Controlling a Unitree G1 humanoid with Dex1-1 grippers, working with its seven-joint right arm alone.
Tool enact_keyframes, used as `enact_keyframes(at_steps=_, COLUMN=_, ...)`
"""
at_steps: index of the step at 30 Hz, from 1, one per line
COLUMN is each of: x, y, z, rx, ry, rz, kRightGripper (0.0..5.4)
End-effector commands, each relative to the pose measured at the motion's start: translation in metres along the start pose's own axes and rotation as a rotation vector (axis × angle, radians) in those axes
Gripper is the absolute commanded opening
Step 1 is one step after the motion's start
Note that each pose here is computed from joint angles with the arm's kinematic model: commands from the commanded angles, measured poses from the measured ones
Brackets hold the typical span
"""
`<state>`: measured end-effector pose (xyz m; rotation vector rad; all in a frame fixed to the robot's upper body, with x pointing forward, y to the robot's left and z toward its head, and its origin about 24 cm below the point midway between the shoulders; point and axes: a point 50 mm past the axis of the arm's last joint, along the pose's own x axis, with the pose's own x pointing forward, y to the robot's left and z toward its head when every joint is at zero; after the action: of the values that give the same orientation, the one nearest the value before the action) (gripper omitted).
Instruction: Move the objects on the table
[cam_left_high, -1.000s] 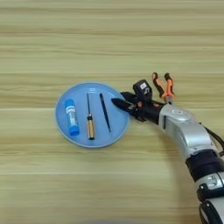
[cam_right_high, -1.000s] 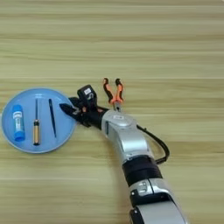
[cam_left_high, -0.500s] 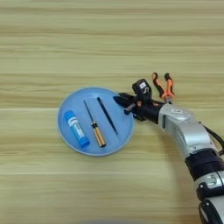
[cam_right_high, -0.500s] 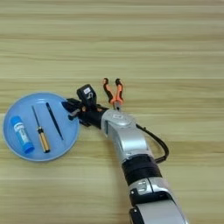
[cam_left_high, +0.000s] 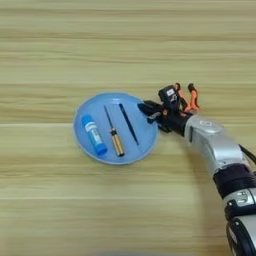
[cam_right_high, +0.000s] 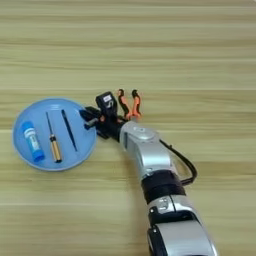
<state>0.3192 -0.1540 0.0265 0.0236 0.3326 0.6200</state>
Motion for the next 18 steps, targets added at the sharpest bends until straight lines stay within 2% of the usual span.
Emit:
enact_keyframes(at_steps=1, x=0.004, y=-0.013, z=0.050, rx=-0.064, ry=-0.166, rz=-0.078, kRightGripper=0.40)
enact_keyframes(at_steps=4, x=0.004, y=-0.018, z=0.053, rx=-0.040, ry=-0.189, rz=-0.117, kRightGripper=0.40)
enact_keyframes(at_steps=18, x=0.003, y=-0.034, z=0.063, rx=-0.011, ry=-0.258, rz=-0.250, kRightGripper=0.38)
